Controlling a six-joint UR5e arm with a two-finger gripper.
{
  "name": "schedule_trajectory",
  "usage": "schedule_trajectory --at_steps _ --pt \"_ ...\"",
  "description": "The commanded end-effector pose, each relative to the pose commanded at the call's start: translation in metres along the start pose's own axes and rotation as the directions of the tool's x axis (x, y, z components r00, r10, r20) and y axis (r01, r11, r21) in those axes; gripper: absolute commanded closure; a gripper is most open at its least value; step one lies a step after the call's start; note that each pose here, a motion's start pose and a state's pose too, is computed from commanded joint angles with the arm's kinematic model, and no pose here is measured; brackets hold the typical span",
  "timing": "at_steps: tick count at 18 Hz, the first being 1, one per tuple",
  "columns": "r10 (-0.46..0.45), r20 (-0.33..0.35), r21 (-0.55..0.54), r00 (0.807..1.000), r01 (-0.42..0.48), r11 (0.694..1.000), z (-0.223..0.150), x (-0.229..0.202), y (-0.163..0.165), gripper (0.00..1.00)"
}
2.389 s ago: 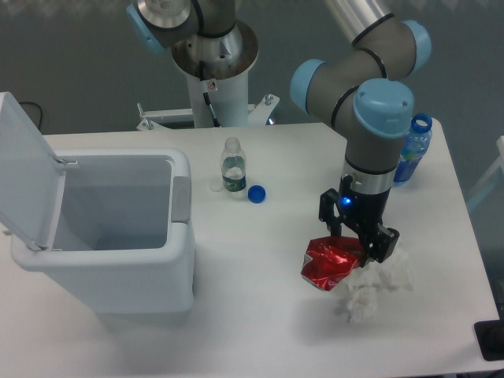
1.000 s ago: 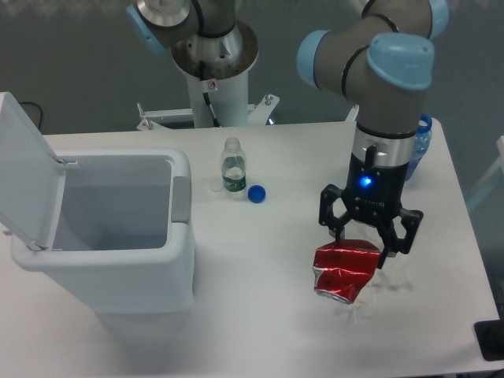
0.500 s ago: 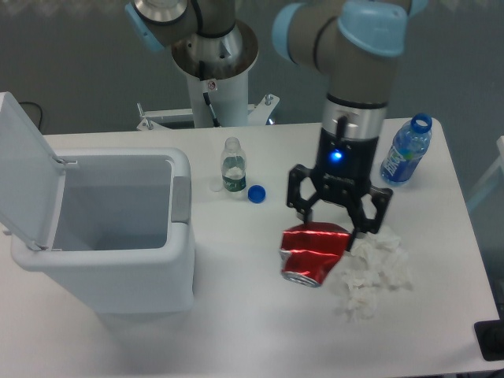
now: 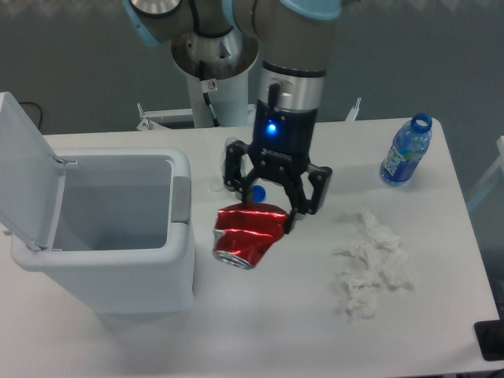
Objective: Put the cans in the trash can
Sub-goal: 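Carry the held red can across the table over the white bin, then lower the red can into the bin opening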
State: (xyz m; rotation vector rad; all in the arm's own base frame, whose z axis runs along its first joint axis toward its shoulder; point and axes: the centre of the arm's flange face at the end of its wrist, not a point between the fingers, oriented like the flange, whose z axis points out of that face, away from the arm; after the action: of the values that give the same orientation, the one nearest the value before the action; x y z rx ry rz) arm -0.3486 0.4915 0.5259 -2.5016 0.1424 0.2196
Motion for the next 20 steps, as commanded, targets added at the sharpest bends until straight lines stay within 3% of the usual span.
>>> schedule_trajectory --at_steps 7,20 --pt "0.031 -0.05 0.008 0.998 -0.03 1.0 -0.024 0.051 -0.017 0.34" --pt "0.082 -0.162 -0.022 0.983 -0.086 0.996 -0.004 0.116 -0.024 0.33"
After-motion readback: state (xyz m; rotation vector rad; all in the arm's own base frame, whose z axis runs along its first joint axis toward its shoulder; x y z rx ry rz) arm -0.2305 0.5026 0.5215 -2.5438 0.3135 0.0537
